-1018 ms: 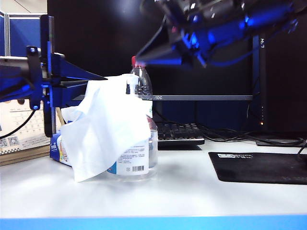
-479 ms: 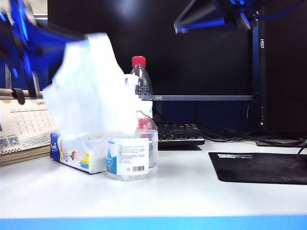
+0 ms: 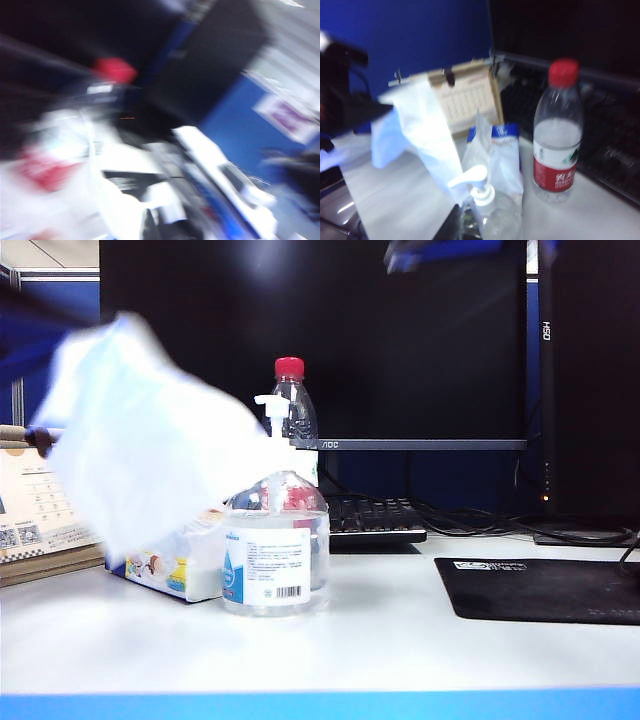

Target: Pull out a tissue from the tissue dispenser, then press the switch of the alcohol sanitizer bottle to drop some sanitizer on the paper tissue, and finally place the treated tissue on the table.

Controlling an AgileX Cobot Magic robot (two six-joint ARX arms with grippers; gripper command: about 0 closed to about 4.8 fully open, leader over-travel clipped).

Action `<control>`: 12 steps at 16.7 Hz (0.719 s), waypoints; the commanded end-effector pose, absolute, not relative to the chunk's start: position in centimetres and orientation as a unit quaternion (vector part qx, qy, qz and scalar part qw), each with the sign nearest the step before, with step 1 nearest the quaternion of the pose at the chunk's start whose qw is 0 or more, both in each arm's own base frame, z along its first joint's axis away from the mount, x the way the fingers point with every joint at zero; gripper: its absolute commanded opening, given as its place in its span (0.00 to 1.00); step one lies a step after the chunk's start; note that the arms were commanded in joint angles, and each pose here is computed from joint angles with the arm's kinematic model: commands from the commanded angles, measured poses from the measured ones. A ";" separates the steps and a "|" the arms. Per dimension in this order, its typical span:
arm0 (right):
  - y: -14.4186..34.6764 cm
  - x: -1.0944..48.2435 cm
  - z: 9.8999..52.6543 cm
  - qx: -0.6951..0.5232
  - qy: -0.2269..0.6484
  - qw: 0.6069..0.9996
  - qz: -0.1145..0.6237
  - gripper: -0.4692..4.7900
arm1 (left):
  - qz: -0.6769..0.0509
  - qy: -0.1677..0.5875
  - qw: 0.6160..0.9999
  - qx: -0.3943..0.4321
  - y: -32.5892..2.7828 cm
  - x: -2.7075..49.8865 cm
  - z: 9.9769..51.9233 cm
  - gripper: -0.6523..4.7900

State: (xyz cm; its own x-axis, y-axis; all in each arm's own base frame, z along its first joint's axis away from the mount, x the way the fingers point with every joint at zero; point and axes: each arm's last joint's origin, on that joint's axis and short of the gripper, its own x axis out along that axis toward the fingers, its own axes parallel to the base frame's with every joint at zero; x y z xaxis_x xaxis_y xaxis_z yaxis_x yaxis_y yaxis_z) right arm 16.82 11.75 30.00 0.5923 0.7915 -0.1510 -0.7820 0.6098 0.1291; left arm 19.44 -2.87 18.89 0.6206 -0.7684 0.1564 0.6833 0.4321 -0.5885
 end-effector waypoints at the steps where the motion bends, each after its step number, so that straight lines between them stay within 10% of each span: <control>1: 10.5 14.9 31.6 0.019 0.054 0.900 0.431 0.09 | -0.414 0.053 0.857 -0.302 -1.6 18.6 18.2 0.11; 12: 6.7 10.2 24.3 0.050 0.127 0.943 0.303 0.09 | -0.348 -0.031 0.906 -0.238 1.2 14.6 18.1 0.11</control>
